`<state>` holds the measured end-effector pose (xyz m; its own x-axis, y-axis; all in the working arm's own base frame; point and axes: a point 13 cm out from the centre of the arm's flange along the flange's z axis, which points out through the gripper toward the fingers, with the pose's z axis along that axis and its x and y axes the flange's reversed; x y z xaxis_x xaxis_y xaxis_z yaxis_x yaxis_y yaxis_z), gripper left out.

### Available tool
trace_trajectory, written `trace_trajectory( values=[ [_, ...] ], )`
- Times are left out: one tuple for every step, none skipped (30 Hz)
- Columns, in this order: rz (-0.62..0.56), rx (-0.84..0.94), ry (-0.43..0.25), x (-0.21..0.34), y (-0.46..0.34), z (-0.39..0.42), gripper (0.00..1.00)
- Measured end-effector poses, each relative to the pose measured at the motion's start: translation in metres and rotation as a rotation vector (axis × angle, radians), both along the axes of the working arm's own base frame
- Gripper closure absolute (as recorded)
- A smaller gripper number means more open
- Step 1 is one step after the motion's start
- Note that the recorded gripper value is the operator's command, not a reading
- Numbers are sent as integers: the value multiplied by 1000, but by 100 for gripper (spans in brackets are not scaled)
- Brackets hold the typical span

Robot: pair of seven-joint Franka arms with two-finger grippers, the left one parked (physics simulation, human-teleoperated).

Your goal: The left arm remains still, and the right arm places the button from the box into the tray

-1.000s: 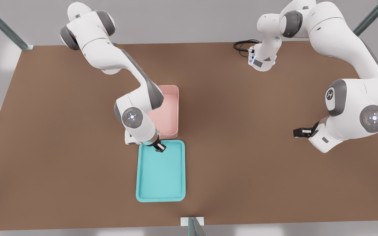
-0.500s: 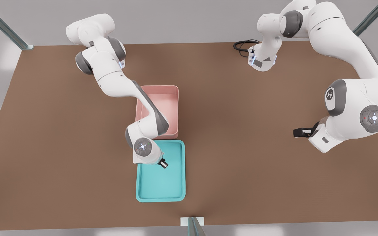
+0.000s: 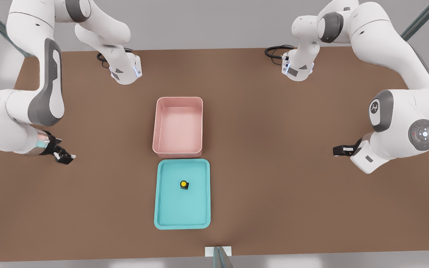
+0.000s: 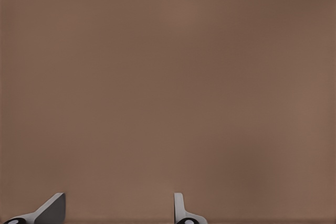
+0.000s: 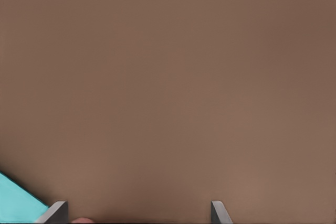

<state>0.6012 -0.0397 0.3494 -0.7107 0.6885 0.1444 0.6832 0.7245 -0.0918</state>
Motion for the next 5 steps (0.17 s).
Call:
trace_trajectory(
  values=[
    [58, 8, -7, 4, 12, -2, 0],
    [107, 15, -14, 8, 19, -5, 0],
    [149, 22, -17, 10, 24, -8, 0],
    [185, 28, -20, 12, 25, -11, 0],
    [217, 33, -24, 14, 26, -12, 0]
  ],
)
